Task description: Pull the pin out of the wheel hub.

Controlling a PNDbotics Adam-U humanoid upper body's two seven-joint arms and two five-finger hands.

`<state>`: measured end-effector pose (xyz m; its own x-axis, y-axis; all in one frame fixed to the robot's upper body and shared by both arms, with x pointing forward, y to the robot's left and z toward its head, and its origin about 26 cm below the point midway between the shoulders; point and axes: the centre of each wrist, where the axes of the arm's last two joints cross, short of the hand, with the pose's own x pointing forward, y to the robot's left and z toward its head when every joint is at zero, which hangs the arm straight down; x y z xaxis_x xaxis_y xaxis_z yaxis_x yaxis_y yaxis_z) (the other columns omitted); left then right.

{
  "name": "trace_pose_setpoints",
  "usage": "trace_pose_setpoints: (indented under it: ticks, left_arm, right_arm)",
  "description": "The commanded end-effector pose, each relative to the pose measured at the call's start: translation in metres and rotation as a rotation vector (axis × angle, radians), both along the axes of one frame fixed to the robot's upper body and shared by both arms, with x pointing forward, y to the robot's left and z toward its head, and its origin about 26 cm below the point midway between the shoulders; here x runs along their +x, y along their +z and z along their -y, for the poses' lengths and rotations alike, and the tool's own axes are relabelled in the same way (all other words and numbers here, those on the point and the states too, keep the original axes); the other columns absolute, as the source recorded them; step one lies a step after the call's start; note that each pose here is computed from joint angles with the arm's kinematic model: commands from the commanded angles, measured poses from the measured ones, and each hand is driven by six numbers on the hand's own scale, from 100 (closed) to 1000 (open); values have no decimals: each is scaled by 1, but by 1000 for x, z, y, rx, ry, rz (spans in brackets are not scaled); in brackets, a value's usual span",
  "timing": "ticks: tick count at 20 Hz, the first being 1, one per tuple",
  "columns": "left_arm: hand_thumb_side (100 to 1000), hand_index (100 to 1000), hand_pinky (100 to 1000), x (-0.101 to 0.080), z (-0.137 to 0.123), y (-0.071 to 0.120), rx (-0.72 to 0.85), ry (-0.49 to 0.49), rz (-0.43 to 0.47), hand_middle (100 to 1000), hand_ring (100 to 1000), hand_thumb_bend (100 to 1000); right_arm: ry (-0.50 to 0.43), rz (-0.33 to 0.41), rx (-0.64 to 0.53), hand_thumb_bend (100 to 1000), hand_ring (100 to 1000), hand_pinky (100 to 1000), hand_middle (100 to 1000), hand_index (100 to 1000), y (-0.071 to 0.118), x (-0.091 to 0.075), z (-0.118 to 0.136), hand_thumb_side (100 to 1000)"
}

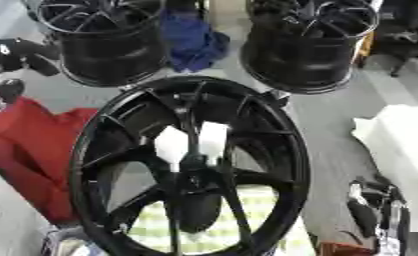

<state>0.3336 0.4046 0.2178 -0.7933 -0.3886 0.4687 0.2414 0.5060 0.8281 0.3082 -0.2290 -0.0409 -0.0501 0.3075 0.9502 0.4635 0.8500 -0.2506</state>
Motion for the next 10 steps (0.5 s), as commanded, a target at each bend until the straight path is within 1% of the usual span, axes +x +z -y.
trace_pose_setpoints:
  ticks: [1, 7, 10]
  left_arm:
    - [645, 912, 766, -1, -3, 14, 360, -293, 206, 804, 754, 100]
    - [645, 912, 766, -1, -3, 14, 359, -294, 205, 804, 753, 100]
    - [613, 913, 770, 0, 0, 20, 365, -306, 219, 807, 756, 100]
  right_arm:
    - [-2, 28, -9, 172, 595, 664, 639, 806, 8, 4, 4, 432]
    - [-2, 28, -9, 172, 595, 664, 639, 806, 8, 4, 3, 432]
    - [-2, 28, -10, 174, 595, 664, 639, 806, 8, 4, 3, 431]
